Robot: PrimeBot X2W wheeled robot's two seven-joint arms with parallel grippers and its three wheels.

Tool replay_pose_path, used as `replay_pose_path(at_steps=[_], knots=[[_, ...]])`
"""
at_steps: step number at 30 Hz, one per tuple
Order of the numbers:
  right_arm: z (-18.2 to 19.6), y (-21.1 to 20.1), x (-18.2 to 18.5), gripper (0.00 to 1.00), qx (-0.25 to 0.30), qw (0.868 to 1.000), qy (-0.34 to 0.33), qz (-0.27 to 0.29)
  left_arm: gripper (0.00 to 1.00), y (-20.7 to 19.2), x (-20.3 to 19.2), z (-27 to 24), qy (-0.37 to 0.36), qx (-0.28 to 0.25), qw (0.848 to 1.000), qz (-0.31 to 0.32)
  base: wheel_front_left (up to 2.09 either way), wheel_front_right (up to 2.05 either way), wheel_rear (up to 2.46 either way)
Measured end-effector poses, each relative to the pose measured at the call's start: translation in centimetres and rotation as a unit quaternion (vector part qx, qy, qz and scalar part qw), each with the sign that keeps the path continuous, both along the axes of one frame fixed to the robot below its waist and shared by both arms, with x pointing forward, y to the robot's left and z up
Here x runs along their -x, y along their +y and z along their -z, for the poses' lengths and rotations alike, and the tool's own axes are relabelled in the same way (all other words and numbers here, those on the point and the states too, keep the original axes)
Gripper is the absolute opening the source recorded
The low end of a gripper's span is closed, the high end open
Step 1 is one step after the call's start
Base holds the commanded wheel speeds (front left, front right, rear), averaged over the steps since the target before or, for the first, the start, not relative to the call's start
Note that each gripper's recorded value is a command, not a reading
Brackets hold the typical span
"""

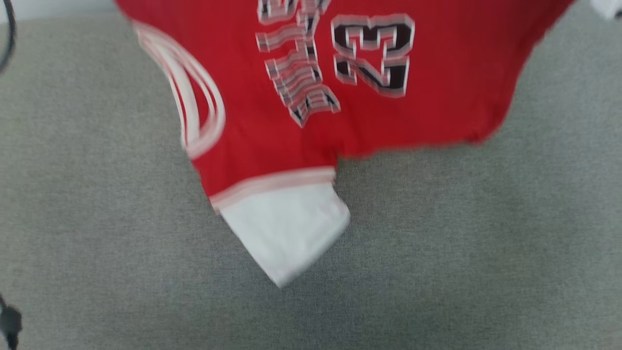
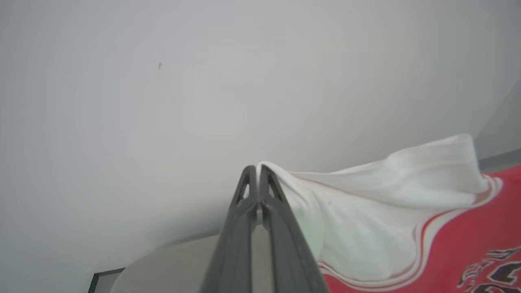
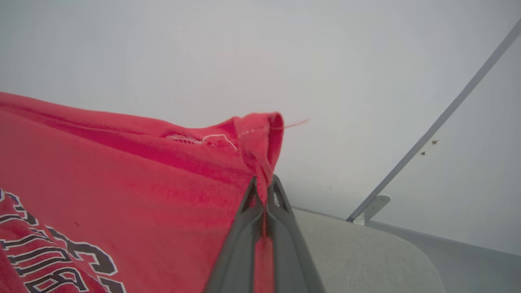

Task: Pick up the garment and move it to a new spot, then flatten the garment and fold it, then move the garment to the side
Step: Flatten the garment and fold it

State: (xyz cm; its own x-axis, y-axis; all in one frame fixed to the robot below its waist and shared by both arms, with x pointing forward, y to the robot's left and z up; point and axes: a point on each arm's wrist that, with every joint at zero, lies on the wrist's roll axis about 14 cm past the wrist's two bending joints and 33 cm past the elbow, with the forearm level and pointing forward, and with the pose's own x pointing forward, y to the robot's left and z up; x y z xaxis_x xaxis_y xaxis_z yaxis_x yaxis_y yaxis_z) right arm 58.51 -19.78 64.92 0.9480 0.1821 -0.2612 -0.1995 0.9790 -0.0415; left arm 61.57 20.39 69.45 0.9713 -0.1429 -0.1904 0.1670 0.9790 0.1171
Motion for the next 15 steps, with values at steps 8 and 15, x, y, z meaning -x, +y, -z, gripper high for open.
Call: replay_pose_path(at_steps=[8,15], knots=[[-2.3,-0.1,-6.0,0.0,0.0,0.991,-0.128,0.033,0.0,0.1,-5.4,-4.6,-0.159,-0.004,0.987,-0.019,0.0,0.0,0.0],[-3.2,0.4,-10.0,0.0,0.033,0.969,-0.241,0.041,0.0,0.3,-7.9,-8.7,-0.314,-0.021,0.949,-0.029,0.0,0.0,0.0]])
